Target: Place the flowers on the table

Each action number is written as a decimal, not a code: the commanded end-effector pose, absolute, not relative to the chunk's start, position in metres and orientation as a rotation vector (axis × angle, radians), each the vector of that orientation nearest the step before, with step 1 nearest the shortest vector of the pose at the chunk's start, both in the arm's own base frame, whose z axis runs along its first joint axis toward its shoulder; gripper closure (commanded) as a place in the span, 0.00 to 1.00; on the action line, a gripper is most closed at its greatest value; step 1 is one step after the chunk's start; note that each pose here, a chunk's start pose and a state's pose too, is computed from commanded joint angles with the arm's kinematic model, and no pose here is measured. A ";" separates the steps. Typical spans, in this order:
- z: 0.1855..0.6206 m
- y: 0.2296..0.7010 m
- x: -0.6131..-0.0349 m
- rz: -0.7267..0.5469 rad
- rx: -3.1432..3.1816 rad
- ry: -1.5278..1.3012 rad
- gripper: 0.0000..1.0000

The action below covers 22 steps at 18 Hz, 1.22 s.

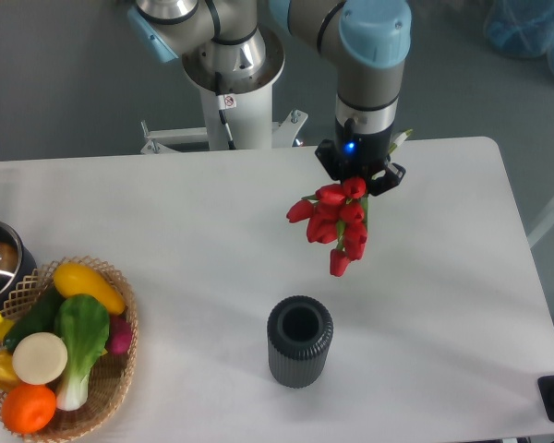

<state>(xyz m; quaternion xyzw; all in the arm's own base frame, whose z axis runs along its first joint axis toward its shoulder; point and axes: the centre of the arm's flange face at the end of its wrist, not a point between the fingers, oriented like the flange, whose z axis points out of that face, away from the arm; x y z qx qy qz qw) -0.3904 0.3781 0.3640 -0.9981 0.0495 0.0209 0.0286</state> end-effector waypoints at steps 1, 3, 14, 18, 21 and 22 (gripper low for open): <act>0.355 0.380 -0.389 0.043 -3.087 0.160 0.88; 0.335 0.391 -0.387 -0.005 -3.103 0.191 0.85; 0.285 0.435 -0.387 0.049 -3.112 0.155 0.46; 0.289 0.435 -0.387 0.062 -3.108 0.155 0.00; 0.317 0.429 -0.384 0.168 -3.098 0.162 0.00; 0.323 0.426 -0.383 0.189 -3.101 0.158 0.00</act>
